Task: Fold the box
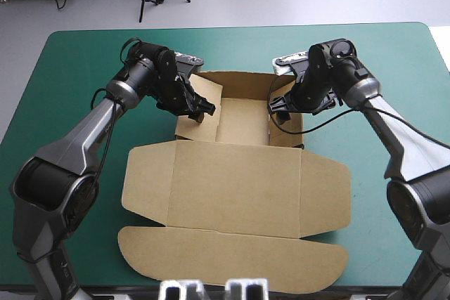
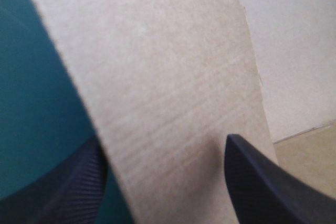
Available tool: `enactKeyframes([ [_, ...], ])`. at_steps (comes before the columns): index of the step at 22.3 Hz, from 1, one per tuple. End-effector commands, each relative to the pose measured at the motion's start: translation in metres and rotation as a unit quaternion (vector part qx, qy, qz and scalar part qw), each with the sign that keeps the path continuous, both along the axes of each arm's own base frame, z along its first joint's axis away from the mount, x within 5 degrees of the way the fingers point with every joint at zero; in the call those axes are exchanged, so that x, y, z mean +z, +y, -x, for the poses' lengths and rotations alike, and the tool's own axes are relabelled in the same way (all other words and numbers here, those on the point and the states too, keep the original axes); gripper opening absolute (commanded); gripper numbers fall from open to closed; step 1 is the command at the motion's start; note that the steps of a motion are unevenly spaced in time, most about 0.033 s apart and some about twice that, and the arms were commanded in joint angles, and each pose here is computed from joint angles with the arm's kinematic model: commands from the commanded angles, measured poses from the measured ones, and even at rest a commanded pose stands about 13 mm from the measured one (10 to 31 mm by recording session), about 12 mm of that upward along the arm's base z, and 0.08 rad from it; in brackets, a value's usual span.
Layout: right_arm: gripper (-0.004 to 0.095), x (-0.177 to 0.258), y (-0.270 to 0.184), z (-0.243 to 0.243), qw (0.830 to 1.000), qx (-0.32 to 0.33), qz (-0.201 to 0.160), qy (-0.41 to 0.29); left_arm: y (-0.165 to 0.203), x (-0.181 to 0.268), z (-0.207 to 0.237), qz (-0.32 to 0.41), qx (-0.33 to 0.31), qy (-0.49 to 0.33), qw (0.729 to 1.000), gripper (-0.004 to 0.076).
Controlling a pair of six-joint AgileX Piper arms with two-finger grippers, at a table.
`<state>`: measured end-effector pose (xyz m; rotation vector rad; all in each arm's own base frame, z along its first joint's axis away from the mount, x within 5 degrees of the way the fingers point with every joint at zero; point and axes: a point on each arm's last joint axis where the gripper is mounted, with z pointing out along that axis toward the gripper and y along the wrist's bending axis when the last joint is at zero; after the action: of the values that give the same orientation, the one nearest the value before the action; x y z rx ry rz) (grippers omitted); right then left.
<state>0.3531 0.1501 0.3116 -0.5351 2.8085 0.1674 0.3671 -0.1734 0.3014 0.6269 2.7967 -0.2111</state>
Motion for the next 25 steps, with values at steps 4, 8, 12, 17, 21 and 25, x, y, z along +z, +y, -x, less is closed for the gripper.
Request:
enactKeyframes([
  [4,0.0783,0.056,-0.015,0.025,0.997,0.008,-0.016,-0.07,0.032,0.07,0.026,-0.016,0.015,-0.083,0.996,0.0465],
  [8,0.0783,0.063,-0.017,0.03,0.997,0.008,-0.022,-0.079,0.055,0.1,0.041,-0.012,0.032,-0.126,0.991,0.0451],
  [12,0.0783,0.065,-0.016,0.031,0.996,0.015,-0.029,-0.084,0.079,0.151,0.083,-0.027,0.014,-0.214,0.976,0.0212],
  [17,0.0783,0.064,-0.013,0.023,0.993,0.007,-0.042,-0.112,0.109,0.206,0.163,-0.008,0.012,-0.316,0.949,-0.0006],
  [21,0.0783,0.044,-0.008,0.01,0.996,0.004,-0.034,-0.085,0.131,0.191,0.211,-0.032,0.015,-0.322,0.946,-0.0006],
  [25,0.0782,0.022,-0.004,-0.002,0.998,-0.007,-0.022,-0.056,0.135,0.15,0.222,-0.048,0.016,-0.268,0.962,-0.0006],
])
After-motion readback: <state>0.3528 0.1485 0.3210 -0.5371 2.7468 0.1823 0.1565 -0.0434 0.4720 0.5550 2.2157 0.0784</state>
